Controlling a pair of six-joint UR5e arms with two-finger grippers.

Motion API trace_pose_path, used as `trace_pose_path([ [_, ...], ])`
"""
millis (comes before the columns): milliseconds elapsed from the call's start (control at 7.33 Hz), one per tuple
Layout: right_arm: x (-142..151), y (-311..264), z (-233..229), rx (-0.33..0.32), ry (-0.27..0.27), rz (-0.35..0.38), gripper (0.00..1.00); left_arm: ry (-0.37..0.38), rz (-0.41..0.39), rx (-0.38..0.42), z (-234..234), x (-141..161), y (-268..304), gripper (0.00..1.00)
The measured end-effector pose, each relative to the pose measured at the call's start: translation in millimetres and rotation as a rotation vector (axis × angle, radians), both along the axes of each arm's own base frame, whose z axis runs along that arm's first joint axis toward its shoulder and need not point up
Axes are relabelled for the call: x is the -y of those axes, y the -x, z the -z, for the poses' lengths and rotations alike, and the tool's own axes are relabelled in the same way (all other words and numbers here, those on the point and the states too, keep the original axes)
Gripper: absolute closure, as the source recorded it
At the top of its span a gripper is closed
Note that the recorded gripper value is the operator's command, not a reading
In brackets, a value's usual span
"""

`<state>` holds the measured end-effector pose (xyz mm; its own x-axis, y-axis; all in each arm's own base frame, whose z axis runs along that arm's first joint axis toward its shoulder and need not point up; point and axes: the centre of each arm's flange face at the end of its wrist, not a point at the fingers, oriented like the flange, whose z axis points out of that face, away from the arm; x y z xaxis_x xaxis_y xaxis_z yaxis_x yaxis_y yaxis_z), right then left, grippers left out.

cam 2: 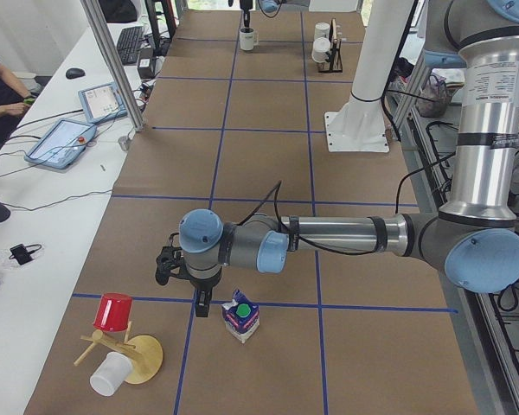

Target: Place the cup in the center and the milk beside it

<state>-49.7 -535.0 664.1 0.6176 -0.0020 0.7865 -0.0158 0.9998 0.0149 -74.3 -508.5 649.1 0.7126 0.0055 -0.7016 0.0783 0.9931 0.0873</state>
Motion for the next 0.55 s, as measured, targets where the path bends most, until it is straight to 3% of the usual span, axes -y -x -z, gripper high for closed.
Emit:
trace_pose_path([
  [273,23.5,-16.2,56.8,0.12,-0.057,-0.019,1.0,0.003,0.0,0.0,-1.5,-1.4,0.0,0.02],
  [545,70.4,-0.8,142.5,0.173,-0.085,-0.044,1.0,0.004,0.0,0.0,-2.1,-2.0,0.0,0.02],
])
